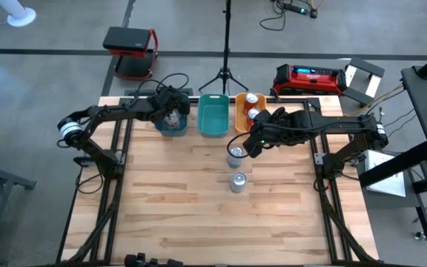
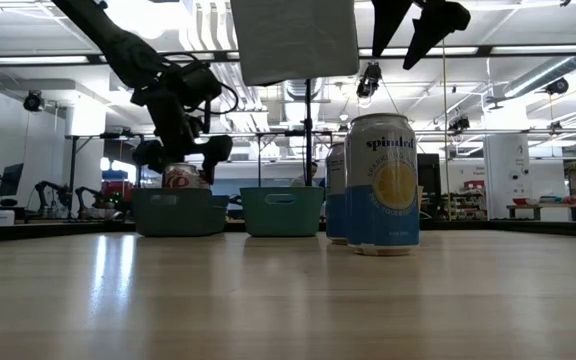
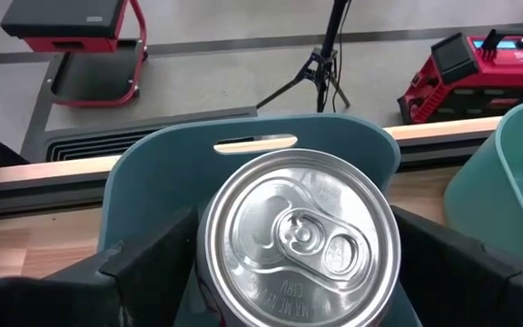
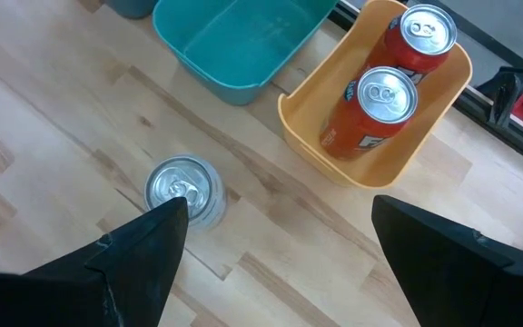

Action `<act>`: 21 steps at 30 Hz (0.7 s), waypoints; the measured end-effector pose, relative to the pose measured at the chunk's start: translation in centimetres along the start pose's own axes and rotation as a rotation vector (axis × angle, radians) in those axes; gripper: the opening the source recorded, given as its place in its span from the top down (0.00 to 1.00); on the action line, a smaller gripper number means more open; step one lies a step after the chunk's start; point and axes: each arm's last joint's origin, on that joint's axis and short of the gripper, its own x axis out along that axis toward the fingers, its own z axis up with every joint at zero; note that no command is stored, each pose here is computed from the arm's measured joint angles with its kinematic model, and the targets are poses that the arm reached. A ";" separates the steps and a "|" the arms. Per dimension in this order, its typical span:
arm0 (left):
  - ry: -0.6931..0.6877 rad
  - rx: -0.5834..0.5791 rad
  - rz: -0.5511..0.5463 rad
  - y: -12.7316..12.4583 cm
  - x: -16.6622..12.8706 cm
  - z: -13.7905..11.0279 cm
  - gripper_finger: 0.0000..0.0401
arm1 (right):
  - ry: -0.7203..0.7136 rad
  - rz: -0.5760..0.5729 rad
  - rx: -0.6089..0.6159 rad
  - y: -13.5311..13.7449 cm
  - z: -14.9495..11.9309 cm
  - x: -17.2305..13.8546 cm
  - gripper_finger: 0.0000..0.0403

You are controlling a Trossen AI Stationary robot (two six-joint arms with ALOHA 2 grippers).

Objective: Sort soda cans
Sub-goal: Put the red-silver soda can into the blue bin

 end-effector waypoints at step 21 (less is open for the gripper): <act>0.020 0.003 -0.033 0.7 -0.6 0.6 0.18 | -0.001 0.002 0.001 0.0 0.0 0.0 0.14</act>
